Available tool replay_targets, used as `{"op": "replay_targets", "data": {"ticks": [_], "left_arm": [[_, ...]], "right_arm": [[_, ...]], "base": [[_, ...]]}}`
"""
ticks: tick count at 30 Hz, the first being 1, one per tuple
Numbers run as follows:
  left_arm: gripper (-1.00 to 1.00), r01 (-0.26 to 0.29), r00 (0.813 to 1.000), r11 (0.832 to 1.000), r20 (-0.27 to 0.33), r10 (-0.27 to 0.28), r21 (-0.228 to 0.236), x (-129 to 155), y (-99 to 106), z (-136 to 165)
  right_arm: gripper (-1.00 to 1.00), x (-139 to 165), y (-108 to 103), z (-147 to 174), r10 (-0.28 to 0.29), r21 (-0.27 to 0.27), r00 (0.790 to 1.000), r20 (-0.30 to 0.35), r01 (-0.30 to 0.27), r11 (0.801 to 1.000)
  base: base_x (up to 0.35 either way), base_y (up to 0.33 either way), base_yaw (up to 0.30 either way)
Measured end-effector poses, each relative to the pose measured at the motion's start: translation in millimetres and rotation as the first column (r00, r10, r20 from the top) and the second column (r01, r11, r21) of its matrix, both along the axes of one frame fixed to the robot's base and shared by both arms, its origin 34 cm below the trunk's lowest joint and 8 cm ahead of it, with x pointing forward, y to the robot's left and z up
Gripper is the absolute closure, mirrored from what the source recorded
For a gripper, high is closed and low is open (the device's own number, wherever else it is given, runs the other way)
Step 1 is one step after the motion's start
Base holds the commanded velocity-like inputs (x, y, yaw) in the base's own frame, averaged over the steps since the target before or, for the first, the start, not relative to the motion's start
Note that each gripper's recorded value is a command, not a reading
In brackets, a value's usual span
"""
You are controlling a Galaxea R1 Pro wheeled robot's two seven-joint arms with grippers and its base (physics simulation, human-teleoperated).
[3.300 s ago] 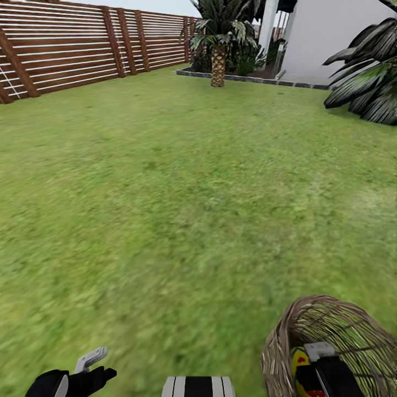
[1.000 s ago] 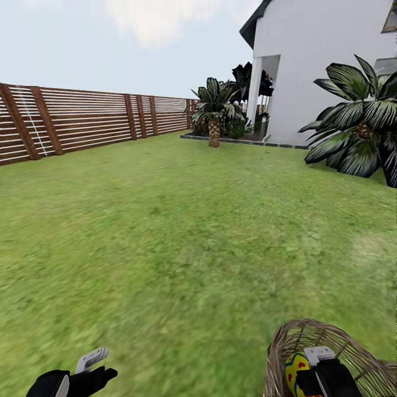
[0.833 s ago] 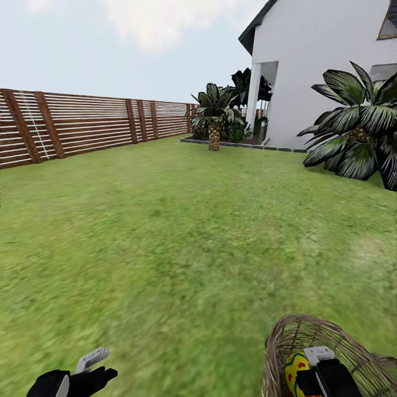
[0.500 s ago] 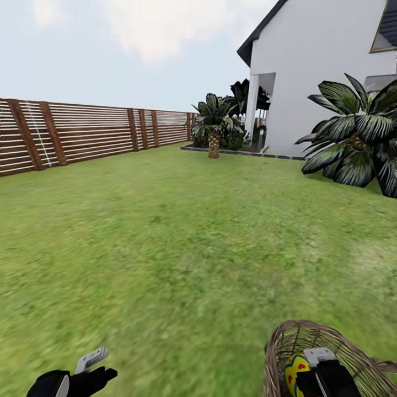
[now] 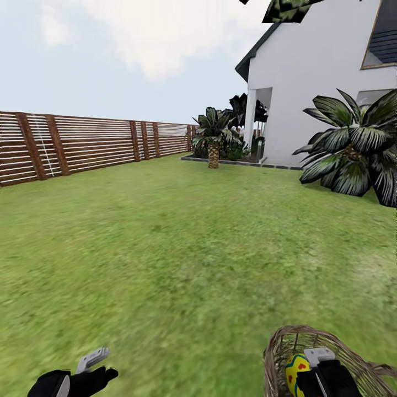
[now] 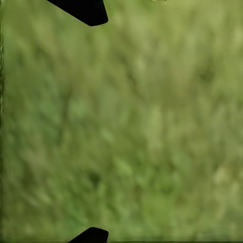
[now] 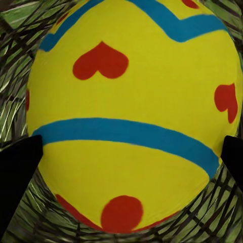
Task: Take the three Easter eggs out of the wicker basket on the lawn in the garden, then place them on the lawn next to a single tree (choose any tree) so that all three eggs are next to the same tree and none are left in the basket.
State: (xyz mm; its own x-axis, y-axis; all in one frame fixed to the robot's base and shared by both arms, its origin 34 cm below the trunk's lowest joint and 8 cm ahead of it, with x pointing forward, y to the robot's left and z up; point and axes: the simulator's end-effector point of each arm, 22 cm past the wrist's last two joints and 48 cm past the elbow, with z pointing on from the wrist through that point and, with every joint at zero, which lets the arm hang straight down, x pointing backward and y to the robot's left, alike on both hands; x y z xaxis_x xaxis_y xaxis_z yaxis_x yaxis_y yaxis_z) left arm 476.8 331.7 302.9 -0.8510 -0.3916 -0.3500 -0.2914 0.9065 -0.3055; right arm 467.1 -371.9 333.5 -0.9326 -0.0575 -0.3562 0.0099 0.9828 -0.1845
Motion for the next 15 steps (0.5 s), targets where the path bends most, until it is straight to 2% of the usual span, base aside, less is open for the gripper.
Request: {"op": "replay_targets", "data": {"ticks": [2,15], "left_arm": [[-1.0,0.002,1.0,1.0,0.0,-0.002,-0.008,1.4,-6.0,4.0],[-1.0,0.002,1.0,1.0,-0.001,-0.002,-0.009,8.9,-6.8,33.0]], "right_arm": [[1.0,1.1,0.0,4.6,0.0,0.0,1.0,0.0,0.0,1.0],[1.0,8.8,1.1,33.6,0.002,0.0,1.0,-0.001,-0.002,1.0]], "base": [[-0.046,0.0,0.0],[-0.002,0.0,0.0]]}}
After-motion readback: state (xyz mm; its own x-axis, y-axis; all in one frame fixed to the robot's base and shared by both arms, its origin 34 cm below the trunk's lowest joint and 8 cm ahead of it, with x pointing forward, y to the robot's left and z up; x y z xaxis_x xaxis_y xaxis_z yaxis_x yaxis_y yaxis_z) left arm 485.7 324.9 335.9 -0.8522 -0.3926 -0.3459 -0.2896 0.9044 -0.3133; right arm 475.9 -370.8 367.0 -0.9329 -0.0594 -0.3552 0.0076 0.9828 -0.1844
